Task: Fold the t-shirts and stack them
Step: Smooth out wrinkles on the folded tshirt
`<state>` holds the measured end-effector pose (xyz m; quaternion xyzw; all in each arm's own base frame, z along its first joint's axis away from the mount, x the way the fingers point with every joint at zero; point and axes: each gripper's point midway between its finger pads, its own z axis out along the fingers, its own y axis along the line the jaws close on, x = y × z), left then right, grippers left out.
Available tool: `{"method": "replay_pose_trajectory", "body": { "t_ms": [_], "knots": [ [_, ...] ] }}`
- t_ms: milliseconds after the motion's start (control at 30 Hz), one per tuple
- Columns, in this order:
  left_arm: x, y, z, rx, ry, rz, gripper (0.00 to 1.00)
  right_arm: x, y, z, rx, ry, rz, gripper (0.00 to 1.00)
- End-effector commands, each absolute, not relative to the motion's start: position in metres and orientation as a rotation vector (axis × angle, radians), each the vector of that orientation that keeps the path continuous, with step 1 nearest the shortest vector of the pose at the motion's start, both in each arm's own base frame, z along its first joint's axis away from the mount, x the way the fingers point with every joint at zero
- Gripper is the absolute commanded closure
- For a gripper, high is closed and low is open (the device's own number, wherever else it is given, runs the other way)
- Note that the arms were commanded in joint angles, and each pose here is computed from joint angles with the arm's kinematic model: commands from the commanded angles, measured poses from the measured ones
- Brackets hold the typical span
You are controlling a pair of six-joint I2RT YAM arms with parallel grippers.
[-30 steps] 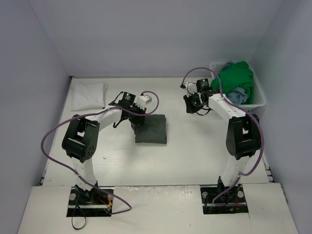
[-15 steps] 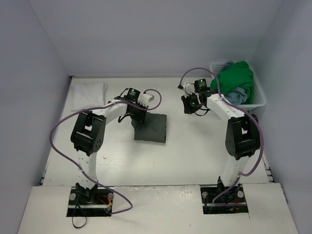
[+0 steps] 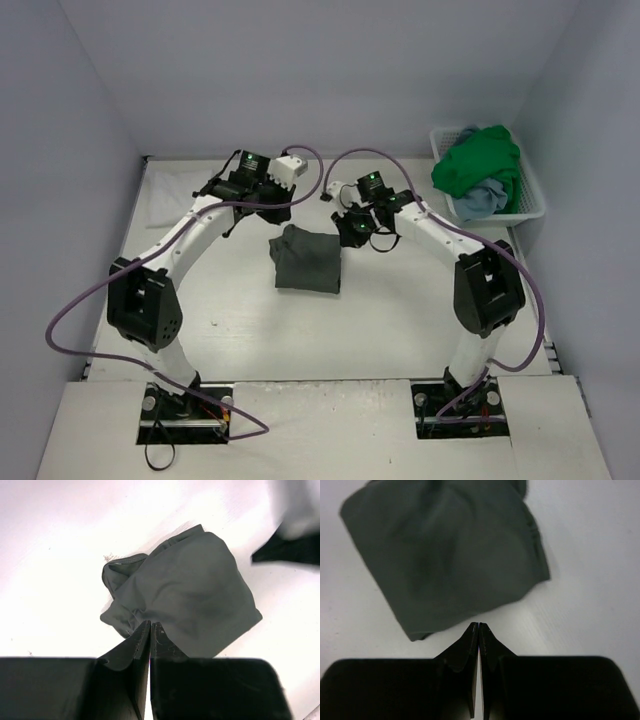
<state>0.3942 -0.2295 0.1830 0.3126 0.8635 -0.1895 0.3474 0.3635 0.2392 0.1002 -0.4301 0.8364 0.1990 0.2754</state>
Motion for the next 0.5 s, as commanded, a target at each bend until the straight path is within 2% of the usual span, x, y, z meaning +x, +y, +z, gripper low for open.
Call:
{"method": "replay_pose_trajectory", "body": {
  "t_ms": [0,100,300,333,467],
  "knots": [
    [0.379,-0.219,0.191,0.824,2.25,-0.48,1.0,0.345,0.269,0.122,-1.264,2.135,0.639,1.0],
    [0.374,-0.206,0.167,0.795,2.305,-0.485,1.0,0.336,0.29,0.125,-1.305,2.075,0.743,1.0],
    [0.37,-0.19,0.135,0.669,2.441,-0.667,1.0,0.326,0.309,0.111,-1.344,2.051,0.841,1.0],
    [0.369,-0.189,0.132,0.661,2.454,-0.687,0.91,0.326,0.31,0.108,-1.347,2.056,0.847,1.0],
    [0.363,-0.191,0.114,0.633,2.506,-0.786,0.77,0.322,0.313,0.093,-1.351,2.084,0.877,1.0]
  ]
}}
